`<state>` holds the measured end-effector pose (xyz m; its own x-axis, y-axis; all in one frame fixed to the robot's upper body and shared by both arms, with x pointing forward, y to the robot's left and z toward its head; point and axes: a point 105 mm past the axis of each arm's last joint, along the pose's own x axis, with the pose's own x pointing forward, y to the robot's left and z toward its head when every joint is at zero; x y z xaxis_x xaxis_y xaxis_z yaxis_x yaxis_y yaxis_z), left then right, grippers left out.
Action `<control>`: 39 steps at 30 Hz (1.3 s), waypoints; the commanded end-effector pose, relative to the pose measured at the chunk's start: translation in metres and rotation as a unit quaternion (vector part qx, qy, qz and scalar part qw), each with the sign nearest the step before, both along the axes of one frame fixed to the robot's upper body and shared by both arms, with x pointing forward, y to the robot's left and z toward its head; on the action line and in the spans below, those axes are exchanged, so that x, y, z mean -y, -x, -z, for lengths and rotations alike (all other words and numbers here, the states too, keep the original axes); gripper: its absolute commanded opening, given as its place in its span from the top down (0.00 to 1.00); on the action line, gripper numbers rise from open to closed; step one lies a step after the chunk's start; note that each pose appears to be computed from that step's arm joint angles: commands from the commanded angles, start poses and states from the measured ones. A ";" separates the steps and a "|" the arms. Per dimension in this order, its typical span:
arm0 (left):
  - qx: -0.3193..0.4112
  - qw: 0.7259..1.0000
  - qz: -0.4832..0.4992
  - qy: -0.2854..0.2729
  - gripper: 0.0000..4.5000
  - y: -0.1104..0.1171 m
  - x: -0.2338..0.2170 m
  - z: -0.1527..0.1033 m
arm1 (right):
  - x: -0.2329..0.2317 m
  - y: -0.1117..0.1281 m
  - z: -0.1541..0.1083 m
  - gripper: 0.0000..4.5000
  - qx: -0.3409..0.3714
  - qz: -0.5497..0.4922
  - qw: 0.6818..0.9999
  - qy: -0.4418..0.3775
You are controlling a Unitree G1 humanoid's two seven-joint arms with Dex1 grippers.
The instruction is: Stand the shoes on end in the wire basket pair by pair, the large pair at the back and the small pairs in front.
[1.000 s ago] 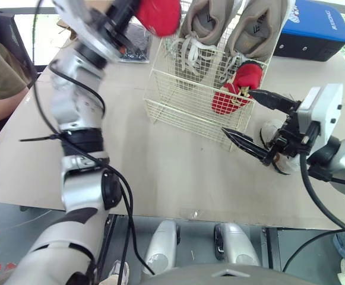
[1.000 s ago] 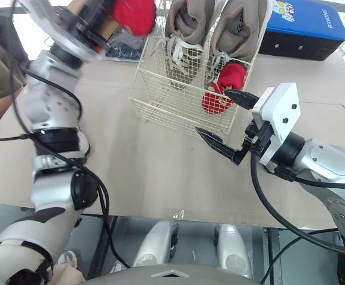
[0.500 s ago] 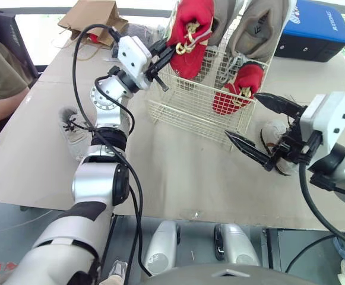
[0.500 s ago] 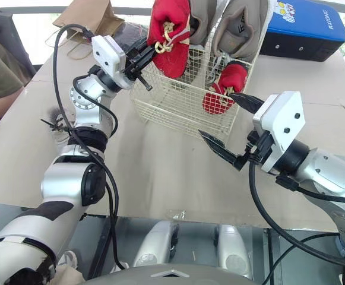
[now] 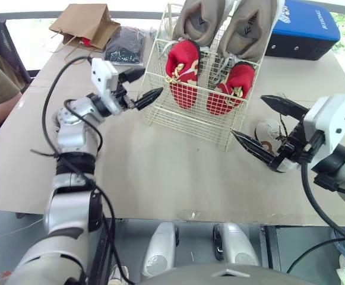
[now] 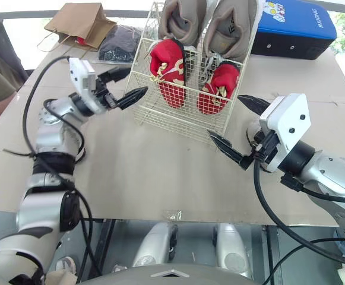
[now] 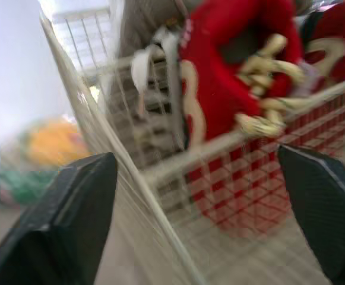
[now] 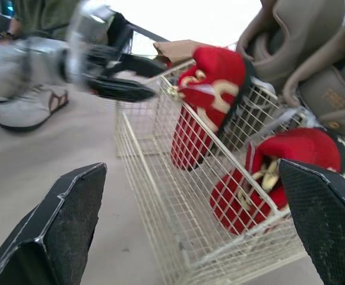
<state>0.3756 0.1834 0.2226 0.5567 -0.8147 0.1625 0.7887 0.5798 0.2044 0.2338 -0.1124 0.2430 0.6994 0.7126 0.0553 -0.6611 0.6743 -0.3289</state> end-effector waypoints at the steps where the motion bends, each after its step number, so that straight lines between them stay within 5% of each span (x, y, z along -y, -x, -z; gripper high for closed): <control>1: -0.048 0.991 0.123 0.023 0.01 0.041 0.025 -0.028 | 0.019 -0.006 0.005 0.00 -0.003 0.061 0.998 0.011; 4: -0.125 0.965 0.230 -0.009 0.01 0.084 0.053 -0.021 | 0.056 -0.010 0.031 0.00 -0.055 0.172 0.983 0.045; 12: -0.137 0.924 0.343 -0.097 0.01 0.134 0.105 0.003 | 0.091 0.014 0.088 0.00 -0.171 0.313 0.934 0.013; 22: -0.159 0.925 0.336 -0.079 0.01 0.135 0.110 0.010 | 0.106 -0.038 0.131 0.00 -0.208 0.365 0.904 -0.081; 26: -0.159 0.926 0.335 -0.072 0.00 0.132 0.109 0.006 | 0.123 -0.043 0.143 0.38 -0.206 0.382 0.901 -0.014; 32: -0.149 0.934 0.319 -0.058 0.00 0.127 0.112 0.009 | 0.130 -0.034 0.124 0.94 -0.169 0.344 0.923 0.040; 35: -0.158 0.942 0.295 -0.030 0.00 0.118 0.118 0.006 | 0.120 -0.019 0.091 0.99 -0.089 0.265 0.950 0.137; 39: -0.197 0.938 0.285 -0.013 0.00 0.109 0.128 0.000 | 0.113 0.012 0.068 0.99 -0.047 0.152 0.947 0.279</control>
